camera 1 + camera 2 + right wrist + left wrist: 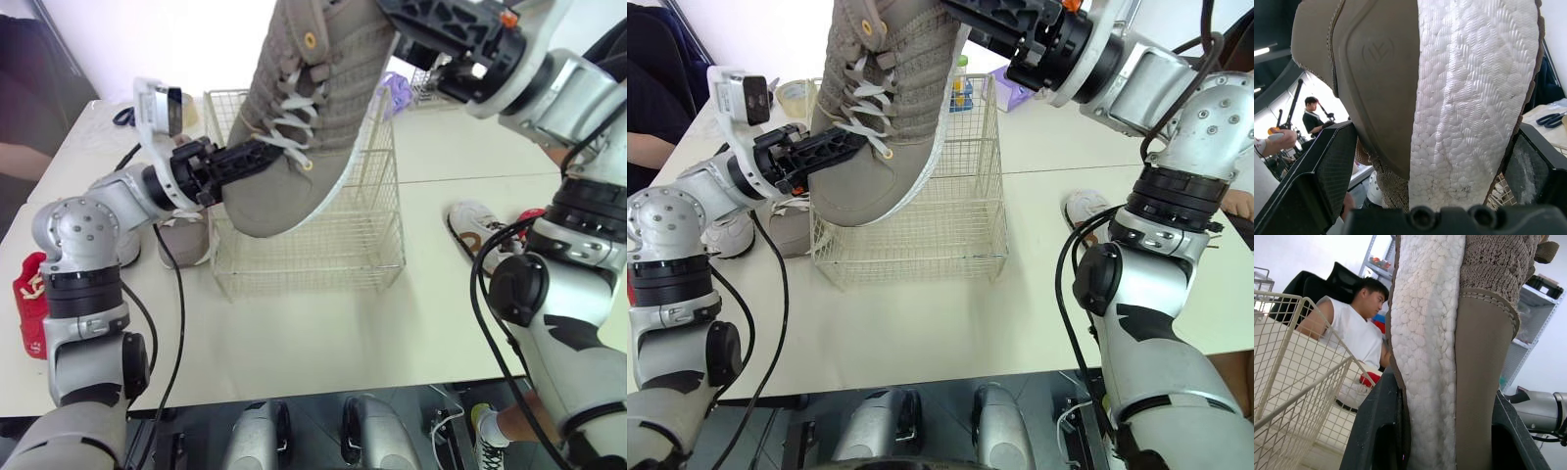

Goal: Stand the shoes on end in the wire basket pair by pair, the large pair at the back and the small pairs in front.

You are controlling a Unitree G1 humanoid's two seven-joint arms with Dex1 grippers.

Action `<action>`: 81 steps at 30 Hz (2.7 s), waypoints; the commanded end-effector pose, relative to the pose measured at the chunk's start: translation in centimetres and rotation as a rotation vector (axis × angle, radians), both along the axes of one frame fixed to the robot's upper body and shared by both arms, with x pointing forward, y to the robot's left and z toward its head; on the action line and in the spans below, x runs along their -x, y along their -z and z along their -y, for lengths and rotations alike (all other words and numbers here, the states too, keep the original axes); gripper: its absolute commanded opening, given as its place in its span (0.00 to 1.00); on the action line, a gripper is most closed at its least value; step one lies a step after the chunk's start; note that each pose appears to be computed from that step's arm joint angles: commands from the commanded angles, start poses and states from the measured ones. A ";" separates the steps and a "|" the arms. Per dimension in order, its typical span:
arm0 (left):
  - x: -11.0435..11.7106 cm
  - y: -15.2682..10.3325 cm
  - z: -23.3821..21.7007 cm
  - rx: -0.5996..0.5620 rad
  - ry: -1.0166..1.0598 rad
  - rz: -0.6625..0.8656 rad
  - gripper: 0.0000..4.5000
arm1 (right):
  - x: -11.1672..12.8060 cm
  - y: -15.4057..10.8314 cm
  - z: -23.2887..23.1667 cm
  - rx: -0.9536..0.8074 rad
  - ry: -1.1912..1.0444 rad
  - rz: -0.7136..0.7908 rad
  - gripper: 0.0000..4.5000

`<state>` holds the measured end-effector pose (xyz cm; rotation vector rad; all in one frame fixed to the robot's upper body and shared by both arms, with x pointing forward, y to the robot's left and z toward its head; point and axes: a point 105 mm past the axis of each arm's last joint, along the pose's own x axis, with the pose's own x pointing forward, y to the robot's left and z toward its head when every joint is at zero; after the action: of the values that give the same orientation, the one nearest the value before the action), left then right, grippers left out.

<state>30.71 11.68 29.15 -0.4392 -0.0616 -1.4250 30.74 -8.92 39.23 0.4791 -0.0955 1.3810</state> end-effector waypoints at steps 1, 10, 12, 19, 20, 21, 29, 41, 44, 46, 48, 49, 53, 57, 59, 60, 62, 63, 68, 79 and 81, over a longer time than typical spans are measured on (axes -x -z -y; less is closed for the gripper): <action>0.8 0.3 0.8 -0.046 0.031 0.009 0.22 | 1.8 -2.0 -0.7 -0.009 -0.027 0.115 0.99; 1.3 0.7 1.2 -0.072 0.059 -0.002 0.22 | 0.7 -0.5 -2.8 0.073 -0.009 0.114 0.94; 1.4 1.0 1.3 -0.082 0.066 -0.010 0.22 | 0.5 -0.6 -3.0 0.079 -0.001 0.117 0.81; 1.3 0.8 1.0 -0.073 0.045 -0.003 0.22 | 0.7 -0.8 -2.9 0.086 -0.003 0.140 0.47; 1.3 0.7 0.9 -0.071 0.037 0.002 0.22 | 0.7 -0.9 -2.8 0.086 0.002 0.143 0.46; 1.2 0.6 0.8 -0.068 0.028 0.007 0.22 | 0.7 -1.0 -2.6 0.087 0.008 0.146 0.46; 0.9 -0.4 -0.4 -0.039 -0.038 -0.018 0.66 | 1.3 -2.2 -1.3 0.115 0.047 0.229 0.46; 2.4 -1.6 -4.8 -0.084 -0.183 0.046 0.99 | 1.0 -6.4 1.6 0.185 0.082 0.456 0.46; 2.3 -1.7 -5.6 -0.079 -0.221 0.048 0.99 | 0.2 -8.0 2.3 0.240 0.111 0.568 0.46; 2.2 -1.7 -5.9 -0.064 -0.244 0.043 0.99 | -0.1 -8.8 2.5 0.280 0.115 0.671 0.46; 2.2 -1.4 -5.8 -0.064 -0.249 0.041 0.99 | -0.5 -8.9 2.6 0.346 0.117 0.768 0.46; 2.3 -1.1 -5.4 -0.066 -0.243 0.042 0.99 | -0.7 -8.9 2.6 0.388 0.124 0.827 0.46; 2.8 -0.6 -4.6 -0.064 -0.231 0.042 0.99 | -0.8 -9.4 2.3 0.477 0.132 0.958 0.46; 3.2 -0.1 -4.1 -0.060 -0.226 0.040 0.99 | -0.8 -9.6 2.0 0.529 0.139 1.035 0.46; 3.5 0.0 -3.8 -0.054 -0.225 0.036 0.99 | -0.7 -9.7 1.9 0.536 0.139 1.056 0.46; 3.6 0.1 -3.7 -0.052 -0.225 0.034 0.99 | -0.7 -9.9 1.9 0.529 0.145 1.064 0.46; 3.7 0.3 -3.6 -0.049 -0.228 0.032 0.99 | -0.6 -10.3 1.9 0.520 0.157 1.075 0.46; 3.7 0.4 -3.6 -0.049 -0.229 0.031 0.99 | -0.5 -10.3 2.0 0.519 0.160 1.078 0.46; 3.9 0.6 -3.5 -0.039 -0.237 0.029 0.99 | -1.3 -9.2 2.0 0.540 0.125 0.996 0.46; 4.0 0.7 -2.8 -0.022 -0.245 0.031 0.99 | -3.3 -4.1 0.4 0.580 -0.012 0.830 0.46; 4.0 0.7 -2.7 -0.019 -0.246 0.032 0.99 | -3.7 -2.9 0.3 0.596 -0.029 0.804 0.46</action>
<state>27.45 14.78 27.57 -0.3944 -0.0789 -1.1597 35.12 -9.53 41.66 -0.5865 -0.2890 1.4447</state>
